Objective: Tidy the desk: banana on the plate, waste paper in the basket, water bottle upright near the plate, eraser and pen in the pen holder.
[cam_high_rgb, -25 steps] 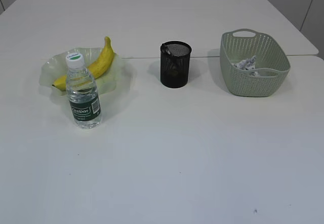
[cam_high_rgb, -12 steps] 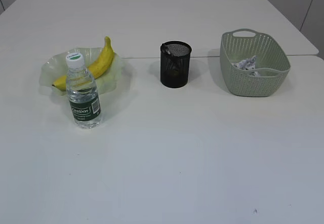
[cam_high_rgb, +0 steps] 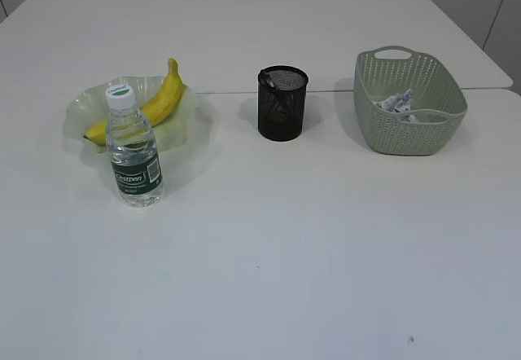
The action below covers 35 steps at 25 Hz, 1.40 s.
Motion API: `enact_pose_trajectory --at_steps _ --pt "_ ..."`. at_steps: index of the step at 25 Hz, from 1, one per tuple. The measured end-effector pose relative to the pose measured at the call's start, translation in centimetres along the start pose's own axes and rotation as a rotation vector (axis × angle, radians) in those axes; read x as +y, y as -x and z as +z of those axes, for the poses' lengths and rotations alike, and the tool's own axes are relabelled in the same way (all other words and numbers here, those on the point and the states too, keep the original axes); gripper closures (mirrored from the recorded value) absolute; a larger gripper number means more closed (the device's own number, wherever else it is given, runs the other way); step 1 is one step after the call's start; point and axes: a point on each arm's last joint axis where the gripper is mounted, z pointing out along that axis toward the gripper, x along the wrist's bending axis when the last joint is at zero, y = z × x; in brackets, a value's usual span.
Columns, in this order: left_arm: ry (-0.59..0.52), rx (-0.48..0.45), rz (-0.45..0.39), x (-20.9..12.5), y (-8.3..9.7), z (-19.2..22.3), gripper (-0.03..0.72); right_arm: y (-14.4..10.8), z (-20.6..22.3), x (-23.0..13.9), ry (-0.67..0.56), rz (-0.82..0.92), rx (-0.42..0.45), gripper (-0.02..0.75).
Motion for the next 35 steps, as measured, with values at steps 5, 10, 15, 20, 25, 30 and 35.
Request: enact_pose_trajectory --at_steps 5,10,15,20,25,30,35 --pt "-0.027 -0.004 -0.005 -0.8 0.0 1.7 0.713 0.0 0.1 0.1 0.012 -0.001 -0.002 0.749" --pt "-0.096 -0.034 -0.025 -2.4 0.2 4.0 0.713 0.1 0.6 0.5 0.067 0.012 -0.010 0.749" --pt "-0.104 -0.070 -0.052 -3.1 0.5 5.2 0.713 0.0 1.2 0.4 0.076 0.032 -0.011 0.749" --pt "-0.099 -0.073 -0.054 -3.1 0.5 5.2 0.713 0.0 1.2 0.5 0.081 0.036 -0.011 0.749" --pt "-0.107 -0.078 -0.026 -3.2 0.5 5.3 0.713 0.0 1.2 0.5 0.083 0.038 -0.012 0.749" --pt "-0.125 -0.080 -0.016 -3.5 0.6 5.5 0.713 0.0 1.2 0.5 0.083 0.038 -0.012 0.749" --pt "-0.125 -0.080 -0.014 -3.5 0.6 5.5 0.713 0.0 1.2 0.5 0.083 0.039 -0.012 0.749"
